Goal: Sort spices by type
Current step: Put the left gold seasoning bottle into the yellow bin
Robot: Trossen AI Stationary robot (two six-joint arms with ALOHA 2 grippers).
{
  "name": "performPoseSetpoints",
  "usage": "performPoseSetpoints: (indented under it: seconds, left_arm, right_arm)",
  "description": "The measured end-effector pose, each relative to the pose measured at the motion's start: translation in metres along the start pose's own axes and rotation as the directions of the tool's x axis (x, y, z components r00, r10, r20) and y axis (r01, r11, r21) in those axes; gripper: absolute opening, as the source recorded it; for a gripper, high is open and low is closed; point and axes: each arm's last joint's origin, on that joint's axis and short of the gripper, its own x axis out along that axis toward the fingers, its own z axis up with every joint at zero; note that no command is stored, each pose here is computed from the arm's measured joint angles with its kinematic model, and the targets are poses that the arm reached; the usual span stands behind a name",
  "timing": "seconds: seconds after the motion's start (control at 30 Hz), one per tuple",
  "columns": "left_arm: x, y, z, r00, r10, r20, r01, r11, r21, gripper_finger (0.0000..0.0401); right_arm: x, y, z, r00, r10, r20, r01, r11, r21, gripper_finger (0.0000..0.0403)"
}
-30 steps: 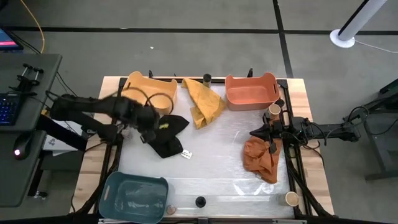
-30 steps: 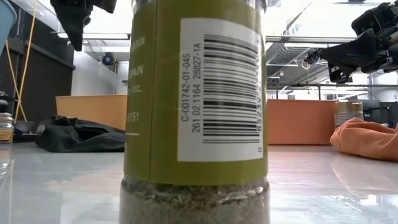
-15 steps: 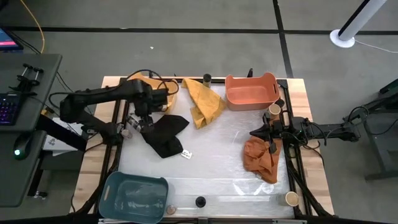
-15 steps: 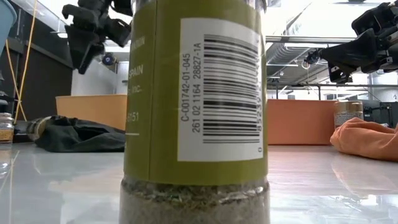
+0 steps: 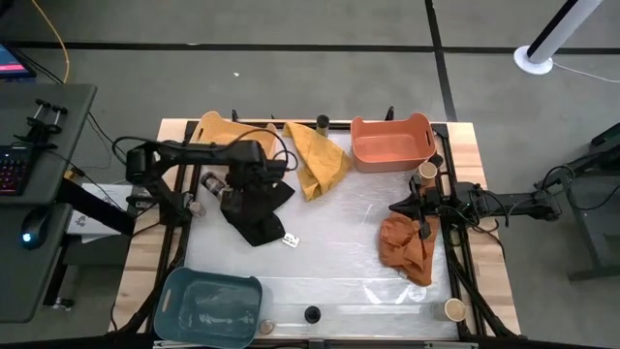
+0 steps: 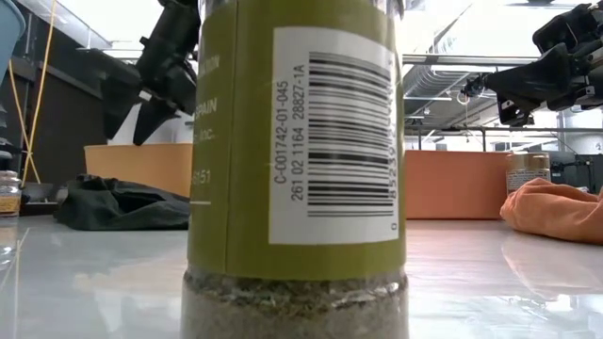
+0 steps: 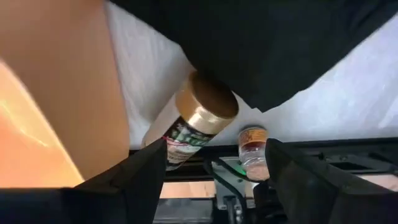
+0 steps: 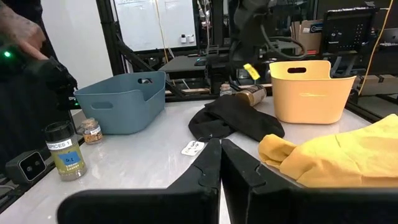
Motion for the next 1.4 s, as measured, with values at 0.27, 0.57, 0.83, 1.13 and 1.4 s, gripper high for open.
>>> performPoseSetpoints:
  seconds: [0.27,0.57,0.83,1.13,1.4]
  left_arm:
    - [-0.01,-0.01,-0.029,0.994,-0.013,0.108,0.014,1.0,-0.007,0.026]
    - [0.025,-0.032,-0.076,0.975,0.044,0.219,-0.082,0.983,0.167,0.026]
    - [0.062,-0.035,-0.071,0.981,0.086,0.171,-0.126,0.964,0.236,0.026]
    - [0.084,-0.033,-0.059,0.957,0.172,0.235,-0.235,0.933,0.273,0.026]
    - [0.108,-0.037,-0.06,0.963,0.185,0.196,-0.243,0.913,0.329,0.026]
  right_arm:
    - [0.0,0.0,0.0,1.0,0.0,0.0,0.0,1.0,0.0,0.0]
    - [0.0,0.0,0.0,1.0,0.0,-0.001,0.0,1.0,0.0,0.0]
    - [0.0,0.0,0.0,1.0,0.0,0.0,0.0,1.0,0.0,0.0]
    - [0.0,0.0,0.0,1.0,0.0,0.0,0.0,1.0,0.0,0.0]
    - [0.0,0.0,0.0,1.0,0.0,0.0,0.0,1.0,0.0,0.0]
